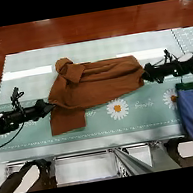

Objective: Fold the shirts.

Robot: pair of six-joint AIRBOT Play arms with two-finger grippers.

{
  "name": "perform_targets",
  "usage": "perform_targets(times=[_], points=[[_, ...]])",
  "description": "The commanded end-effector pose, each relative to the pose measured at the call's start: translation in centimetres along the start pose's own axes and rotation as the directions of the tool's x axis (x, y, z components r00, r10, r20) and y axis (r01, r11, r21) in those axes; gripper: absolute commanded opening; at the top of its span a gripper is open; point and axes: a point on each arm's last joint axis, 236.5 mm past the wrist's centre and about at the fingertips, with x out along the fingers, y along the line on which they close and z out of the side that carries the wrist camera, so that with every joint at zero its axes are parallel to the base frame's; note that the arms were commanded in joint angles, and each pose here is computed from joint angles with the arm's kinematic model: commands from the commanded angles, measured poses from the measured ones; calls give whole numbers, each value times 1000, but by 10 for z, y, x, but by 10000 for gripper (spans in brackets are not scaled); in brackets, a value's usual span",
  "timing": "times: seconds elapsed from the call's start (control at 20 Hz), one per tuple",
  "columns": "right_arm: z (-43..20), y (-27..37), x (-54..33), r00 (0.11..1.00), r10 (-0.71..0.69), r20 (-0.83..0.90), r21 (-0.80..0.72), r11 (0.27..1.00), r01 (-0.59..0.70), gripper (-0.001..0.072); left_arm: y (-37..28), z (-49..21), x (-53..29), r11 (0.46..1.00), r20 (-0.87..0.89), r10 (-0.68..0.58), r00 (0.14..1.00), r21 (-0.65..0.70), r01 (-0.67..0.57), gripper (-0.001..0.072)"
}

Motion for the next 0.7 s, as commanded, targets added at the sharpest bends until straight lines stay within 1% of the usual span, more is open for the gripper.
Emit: perform_targets(times=[0.0,0.05,0.1,0.15,0.2,0.25,0.3,0.35,0.4,0.5,0.55,0.65], points=[[25,72,-39,996,86,26,-151,985,-81,27,-47,37,-24,991,53,-83,995,110,77,22],[41,108,-73,987,134,91,-234,966,-110,26,-88,68,-48,973,119,-146,982,197,121,22],[56,152,-119,964,197,179,-337,933,-128,26,-133,97,-76,943,187,-213,959,297,151,22],[65,192,-168,929,259,263,-432,893,-126,27,-182,123,-114,903,260,-270,927,401,151,21],[63,231,-225,883,317,347,-526,845,-96,26,-227,139,-151,859,316,-317,894,496,130,22],[54,258,-276,837,352,420,-596,802,-37,26,-267,146,-191,808,367,-340,866,585,69,22],[34,275,-325,796,366,481,-650,759,44,26,-293,146,-224,768,413,-324,851,640,-18,21],[9,281,-361,767,368,526,-678,726,116,27,-309,140,-254,740,460,-269,846,661,-124,21],[-19,283,-394,728,374,575,-684,707,177,27,-313,130,-281,723,510,-190,839,651,-232,21],[-69,276,-446,654,375,657,-678,674,294,27,-316,109,-329,672,609,-78,789,617,-410,21],[-91,270,-466,618,373,692,-663,666,342,27,-320,96,-353,649,665,-56,745,591,-479,21],[-138,258,-500,549,382,743,-637,656,406,27,-333,64,-389,630,744,-84,663,555,-544,21]])
